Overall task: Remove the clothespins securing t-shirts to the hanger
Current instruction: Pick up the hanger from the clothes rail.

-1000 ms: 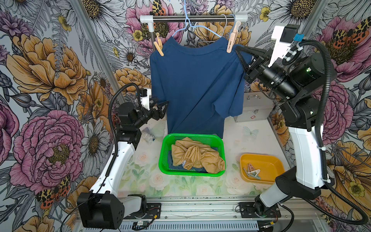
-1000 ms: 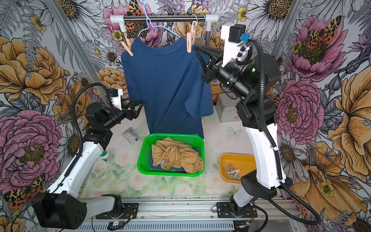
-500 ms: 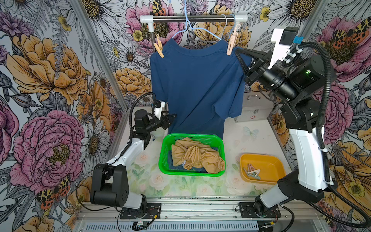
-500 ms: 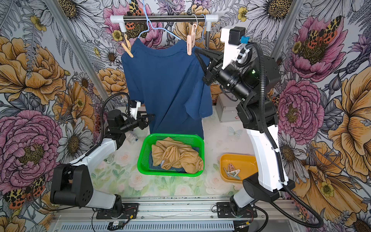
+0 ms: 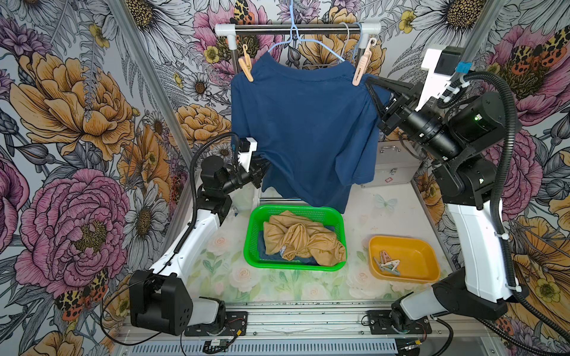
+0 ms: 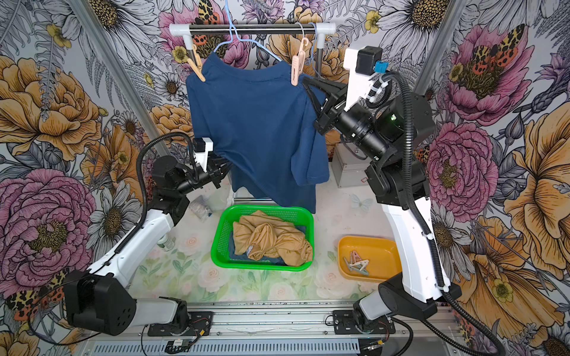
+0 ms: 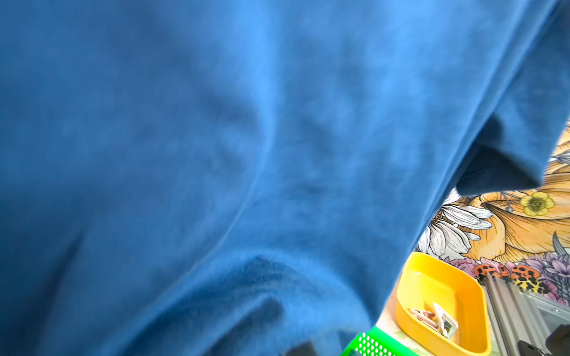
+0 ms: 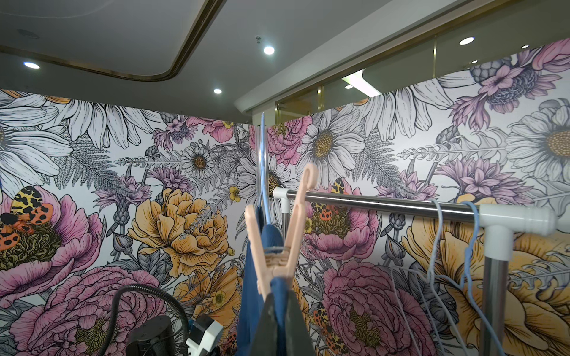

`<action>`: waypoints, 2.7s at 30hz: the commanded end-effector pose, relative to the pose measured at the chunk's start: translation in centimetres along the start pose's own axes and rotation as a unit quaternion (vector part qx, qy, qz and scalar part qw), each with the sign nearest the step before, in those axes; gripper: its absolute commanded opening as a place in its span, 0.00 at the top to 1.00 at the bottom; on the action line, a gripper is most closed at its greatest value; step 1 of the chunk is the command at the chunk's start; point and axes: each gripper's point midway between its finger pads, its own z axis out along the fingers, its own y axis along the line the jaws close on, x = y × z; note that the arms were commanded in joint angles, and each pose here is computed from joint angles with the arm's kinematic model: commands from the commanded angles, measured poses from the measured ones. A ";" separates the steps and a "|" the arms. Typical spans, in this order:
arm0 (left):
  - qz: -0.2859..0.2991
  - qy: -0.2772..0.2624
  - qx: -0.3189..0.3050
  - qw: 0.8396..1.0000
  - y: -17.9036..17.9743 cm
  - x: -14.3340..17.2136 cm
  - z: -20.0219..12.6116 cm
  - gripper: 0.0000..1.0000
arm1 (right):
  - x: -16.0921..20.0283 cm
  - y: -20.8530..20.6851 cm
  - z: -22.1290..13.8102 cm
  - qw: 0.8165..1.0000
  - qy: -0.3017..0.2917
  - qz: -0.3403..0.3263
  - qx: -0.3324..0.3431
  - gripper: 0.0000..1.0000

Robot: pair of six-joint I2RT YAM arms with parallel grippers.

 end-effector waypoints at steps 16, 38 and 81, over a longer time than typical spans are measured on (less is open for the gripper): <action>0.053 -0.009 -0.008 0.999 -6.3 -5.7 -3.1 1.00 | -6.9 2.3 -2.7 0.994 -0.090 -0.064 -0.013 1.00; -0.032 0.122 -0.055 0.990 -6.5 9.0 -5.6 0.36 | 4.0 3.9 -6.1 0.998 -0.020 -0.005 -0.051 1.00; -0.087 0.070 -0.119 0.987 -6.3 -3.1 -6.8 0.09 | 25.1 4.3 -12.2 0.994 0.046 0.095 -0.043 1.00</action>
